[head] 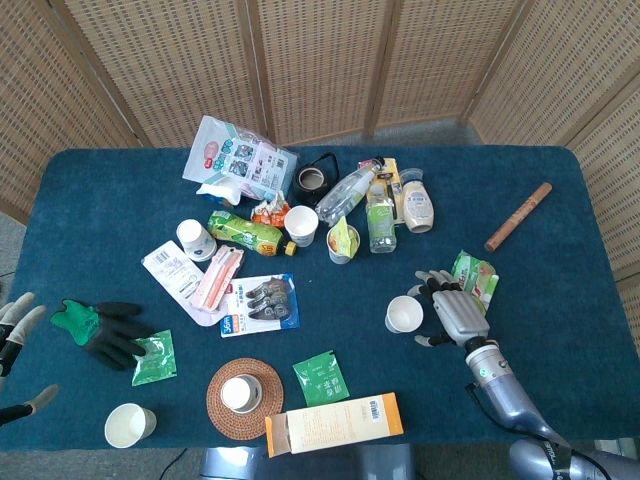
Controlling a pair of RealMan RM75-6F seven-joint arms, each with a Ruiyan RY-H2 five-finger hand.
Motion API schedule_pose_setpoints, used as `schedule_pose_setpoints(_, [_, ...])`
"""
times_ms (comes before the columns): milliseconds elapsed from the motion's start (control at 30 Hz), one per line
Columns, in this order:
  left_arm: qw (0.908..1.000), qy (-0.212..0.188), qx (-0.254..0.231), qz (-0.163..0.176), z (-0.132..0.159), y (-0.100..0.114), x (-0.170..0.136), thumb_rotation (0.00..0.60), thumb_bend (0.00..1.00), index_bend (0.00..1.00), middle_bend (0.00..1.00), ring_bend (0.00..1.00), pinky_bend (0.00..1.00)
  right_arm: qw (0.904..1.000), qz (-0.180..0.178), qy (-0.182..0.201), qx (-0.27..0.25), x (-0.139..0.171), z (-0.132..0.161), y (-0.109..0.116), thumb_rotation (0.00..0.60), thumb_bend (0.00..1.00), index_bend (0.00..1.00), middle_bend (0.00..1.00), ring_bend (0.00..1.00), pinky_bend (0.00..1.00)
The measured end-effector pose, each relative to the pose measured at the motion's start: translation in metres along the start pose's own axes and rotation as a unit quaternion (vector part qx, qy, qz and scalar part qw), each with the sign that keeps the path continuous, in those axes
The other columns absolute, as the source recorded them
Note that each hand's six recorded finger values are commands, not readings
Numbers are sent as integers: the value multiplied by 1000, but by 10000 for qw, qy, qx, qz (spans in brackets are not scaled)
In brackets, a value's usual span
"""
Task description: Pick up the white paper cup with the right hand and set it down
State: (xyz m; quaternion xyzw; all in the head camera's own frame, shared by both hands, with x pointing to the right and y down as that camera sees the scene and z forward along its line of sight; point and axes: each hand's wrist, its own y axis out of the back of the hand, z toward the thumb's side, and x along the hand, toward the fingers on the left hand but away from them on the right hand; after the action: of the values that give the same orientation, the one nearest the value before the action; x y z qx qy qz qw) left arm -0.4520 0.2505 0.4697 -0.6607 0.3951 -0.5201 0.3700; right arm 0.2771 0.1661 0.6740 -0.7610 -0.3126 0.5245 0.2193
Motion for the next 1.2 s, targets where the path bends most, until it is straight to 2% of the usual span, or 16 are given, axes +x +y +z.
schedule_pose_setpoints(400, [10000,-4,1,11,1,0,0,600,217,0,0,0,0,9990,62,31,-445,-2,8,-4,600,32,354,0,0,0])
schedule_pose_setpoints(567, [10000,-1,-7,15,0,0,0,600,217,0,0,0,0,9987,47,33,-511,-5,10,-5,600,174,365,0,0,0])
schedule_pose_setpoints(733, [10000,-3,-13,19,0,1,0,600,217,0,0,0,0,9990,30,38,-449,-4,10,-6,600,259,373,0,0,0])
schedule_pose_setpoints(1000, [10000,-10,-22,22,0,1,-1,600,218,0,0,0,0,9997,-76,69,-214,-1,8,-3,600,259,402,0,0,0])
schedule_pose_setpoints(1200, [10000,-18,-10,8,0,0,0,600,218,0,0,0,0,9992,-300,145,214,3,9,4,600,260,411,0,0,0])
